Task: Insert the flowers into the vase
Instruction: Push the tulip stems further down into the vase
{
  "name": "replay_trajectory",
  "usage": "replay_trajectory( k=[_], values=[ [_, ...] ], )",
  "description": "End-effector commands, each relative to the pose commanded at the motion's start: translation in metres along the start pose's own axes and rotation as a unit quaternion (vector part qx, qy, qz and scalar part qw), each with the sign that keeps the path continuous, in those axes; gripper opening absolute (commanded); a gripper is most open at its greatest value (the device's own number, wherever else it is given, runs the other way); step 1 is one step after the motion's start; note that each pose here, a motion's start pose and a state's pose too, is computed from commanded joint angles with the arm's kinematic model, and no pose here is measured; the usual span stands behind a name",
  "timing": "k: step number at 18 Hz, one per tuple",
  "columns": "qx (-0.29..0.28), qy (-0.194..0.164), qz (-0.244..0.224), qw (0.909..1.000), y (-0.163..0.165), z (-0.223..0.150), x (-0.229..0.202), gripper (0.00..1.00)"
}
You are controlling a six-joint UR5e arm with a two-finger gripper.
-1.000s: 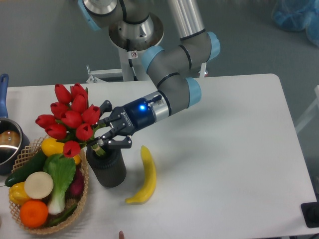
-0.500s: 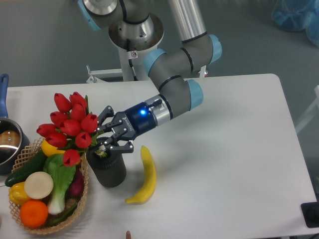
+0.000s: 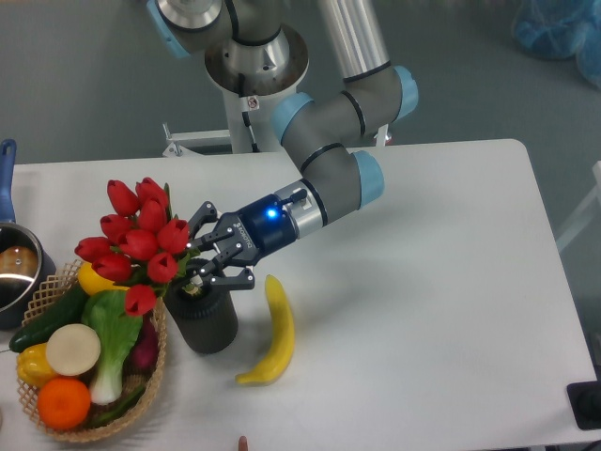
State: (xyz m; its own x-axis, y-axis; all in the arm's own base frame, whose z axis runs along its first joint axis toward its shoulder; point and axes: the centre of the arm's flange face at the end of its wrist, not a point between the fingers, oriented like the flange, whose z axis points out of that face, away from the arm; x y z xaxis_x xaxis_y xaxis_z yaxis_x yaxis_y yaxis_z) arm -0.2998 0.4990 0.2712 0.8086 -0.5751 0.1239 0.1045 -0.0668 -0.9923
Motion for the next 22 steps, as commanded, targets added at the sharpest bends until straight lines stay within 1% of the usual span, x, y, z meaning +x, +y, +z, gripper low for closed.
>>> replay_trajectory(
  k=[13,16,22],
  values=[
    [-0.002,0.0,-0.003,1.0,0.01,0.0,-0.001,0.38],
    [-0.018,-0.001,-0.003,0.9998,0.013,-0.001,-0.001,0.38],
    [-0.019,-0.001,-0.004,0.9998,0.014,-0.001,-0.001,0.38]
  ],
)
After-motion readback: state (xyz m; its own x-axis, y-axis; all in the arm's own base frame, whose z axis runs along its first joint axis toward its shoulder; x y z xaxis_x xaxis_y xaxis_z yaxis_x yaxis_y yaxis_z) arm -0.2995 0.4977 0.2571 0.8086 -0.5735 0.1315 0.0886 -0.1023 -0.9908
